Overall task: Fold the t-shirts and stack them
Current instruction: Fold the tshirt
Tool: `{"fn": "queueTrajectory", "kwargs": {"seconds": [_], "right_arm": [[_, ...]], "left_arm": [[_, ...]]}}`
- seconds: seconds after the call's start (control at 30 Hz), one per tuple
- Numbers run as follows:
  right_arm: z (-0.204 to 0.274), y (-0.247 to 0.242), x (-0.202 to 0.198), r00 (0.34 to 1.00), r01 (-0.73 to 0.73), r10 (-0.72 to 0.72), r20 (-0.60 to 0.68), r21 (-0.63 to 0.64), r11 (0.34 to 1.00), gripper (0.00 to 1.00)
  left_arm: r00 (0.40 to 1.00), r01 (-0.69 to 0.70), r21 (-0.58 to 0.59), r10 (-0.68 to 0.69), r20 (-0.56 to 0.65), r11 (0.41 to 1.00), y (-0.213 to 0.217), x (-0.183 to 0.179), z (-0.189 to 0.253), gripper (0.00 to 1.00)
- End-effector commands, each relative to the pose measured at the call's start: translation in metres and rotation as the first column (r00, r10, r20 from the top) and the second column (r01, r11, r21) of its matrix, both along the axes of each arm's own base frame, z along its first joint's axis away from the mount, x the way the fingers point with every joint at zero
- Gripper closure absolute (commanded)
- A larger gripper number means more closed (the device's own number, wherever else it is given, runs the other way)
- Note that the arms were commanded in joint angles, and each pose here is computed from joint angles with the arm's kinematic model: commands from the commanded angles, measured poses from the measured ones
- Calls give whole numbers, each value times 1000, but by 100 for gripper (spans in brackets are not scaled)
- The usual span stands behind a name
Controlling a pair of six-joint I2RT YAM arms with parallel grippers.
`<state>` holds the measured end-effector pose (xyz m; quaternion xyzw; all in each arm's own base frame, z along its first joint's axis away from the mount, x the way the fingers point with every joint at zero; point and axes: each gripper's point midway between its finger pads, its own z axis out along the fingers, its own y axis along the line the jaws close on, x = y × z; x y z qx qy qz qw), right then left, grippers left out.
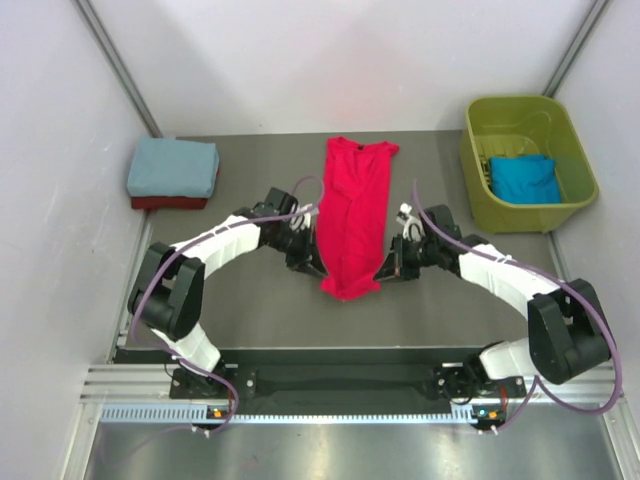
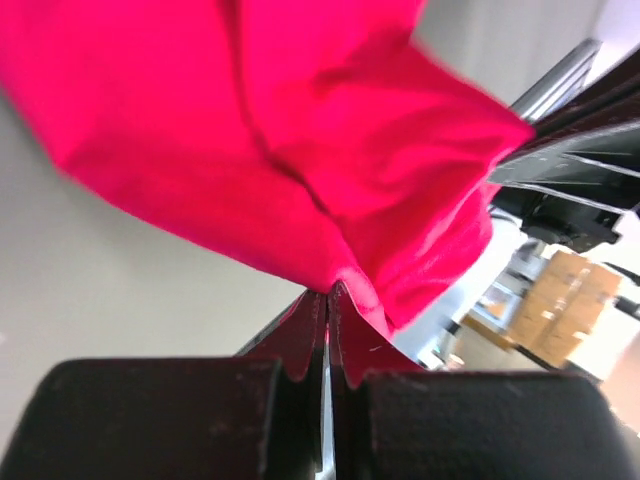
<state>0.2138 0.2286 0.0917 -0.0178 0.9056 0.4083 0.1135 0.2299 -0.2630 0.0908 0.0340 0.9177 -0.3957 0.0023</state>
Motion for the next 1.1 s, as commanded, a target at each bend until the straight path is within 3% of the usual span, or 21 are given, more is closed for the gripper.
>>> {"fn": "queueTrajectory", "kwargs": {"seconds": [0.0,0.17,0.43,0.8,1.07], "right_arm": [[30,-4,31,990,0,2,144,-9,1000,100],[50,-22,76,971,99,-98,219,7,995,100],[63,-45,139,935,211,-218,280,56,976,100],[60,-34,207,924,200,-213,317,73,977,100],[42,-26,237,932,194,-203,300,61,979,100]], "left_arm": [[990,33,-9,-31,138,999,-2,27,31,100],[973,1,-7,0,232,1000,-3,72,52,100],[958,-45,-22,50,283,999,-14,138,52,100],[938,-91,-61,106,329,994,-26,209,41,100],[921,-162,-76,178,346,984,-10,245,39,100]]}}
